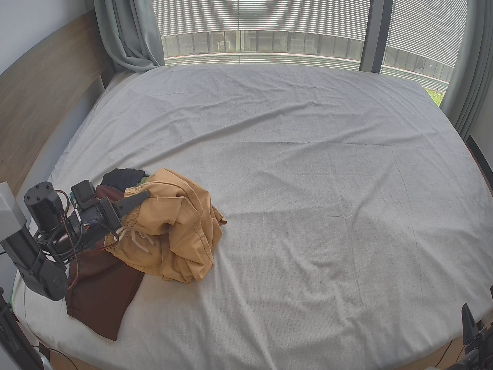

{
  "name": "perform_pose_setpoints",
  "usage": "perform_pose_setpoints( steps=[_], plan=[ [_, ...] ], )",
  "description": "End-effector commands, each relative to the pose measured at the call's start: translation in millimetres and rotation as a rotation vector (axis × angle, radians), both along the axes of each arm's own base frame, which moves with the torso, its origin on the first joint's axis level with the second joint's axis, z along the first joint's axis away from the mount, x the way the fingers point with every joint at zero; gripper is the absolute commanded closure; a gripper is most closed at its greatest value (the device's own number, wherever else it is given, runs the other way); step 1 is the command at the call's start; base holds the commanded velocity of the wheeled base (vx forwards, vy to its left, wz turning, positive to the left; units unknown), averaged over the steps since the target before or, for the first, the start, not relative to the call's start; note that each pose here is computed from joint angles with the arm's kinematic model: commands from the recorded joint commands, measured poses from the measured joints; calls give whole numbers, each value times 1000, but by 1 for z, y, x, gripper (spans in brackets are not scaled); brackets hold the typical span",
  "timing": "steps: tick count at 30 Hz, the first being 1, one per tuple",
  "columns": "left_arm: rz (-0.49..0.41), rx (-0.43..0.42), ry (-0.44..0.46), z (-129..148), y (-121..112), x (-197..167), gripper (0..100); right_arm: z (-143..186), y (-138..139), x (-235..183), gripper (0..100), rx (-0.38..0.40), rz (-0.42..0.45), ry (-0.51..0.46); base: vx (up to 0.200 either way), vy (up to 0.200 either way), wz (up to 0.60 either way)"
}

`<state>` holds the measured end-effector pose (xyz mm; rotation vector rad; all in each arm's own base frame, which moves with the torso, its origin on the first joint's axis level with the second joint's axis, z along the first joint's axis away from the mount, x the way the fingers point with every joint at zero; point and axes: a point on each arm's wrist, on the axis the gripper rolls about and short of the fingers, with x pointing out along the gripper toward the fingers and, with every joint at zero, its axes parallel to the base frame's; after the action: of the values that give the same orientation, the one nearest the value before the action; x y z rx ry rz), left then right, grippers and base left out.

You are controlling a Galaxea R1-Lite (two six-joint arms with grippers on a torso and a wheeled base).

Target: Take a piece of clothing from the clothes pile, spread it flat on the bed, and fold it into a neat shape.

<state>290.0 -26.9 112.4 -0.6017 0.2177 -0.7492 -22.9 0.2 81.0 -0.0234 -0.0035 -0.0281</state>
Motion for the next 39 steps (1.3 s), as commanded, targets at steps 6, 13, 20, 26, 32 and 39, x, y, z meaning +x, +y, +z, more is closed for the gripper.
perform_pose_setpoints(
  steps=[6, 13, 20, 26, 32, 39],
  plan=[
    [8, -121, 71, 9, -25, -2, 100, -5, 0, 0, 0, 0, -1, 4, 0, 0, 0],
    [21, -276, 102, 31, -44, -4, 100, -5, 0, 0, 0, 0, -1, 4, 0, 0, 0],
    [2, -354, 146, 36, -57, -6, 100, -5, 0, 0, 0, 0, -1, 2, 0, 0, 0],
    [-14, -360, 159, 35, -61, -8, 100, -5, 0, 0, 0, 0, -1, 2, 0, 0, 0],
    [-21, -362, 162, 35, -71, -9, 100, -5, 0, 0, 0, 0, 0, 4, 0, 0, 0],
    [-31, -377, 147, 39, -87, -12, 100, -5, 0, 0, 0, 0, -1, 4, 0, 0, 0]
  ],
)
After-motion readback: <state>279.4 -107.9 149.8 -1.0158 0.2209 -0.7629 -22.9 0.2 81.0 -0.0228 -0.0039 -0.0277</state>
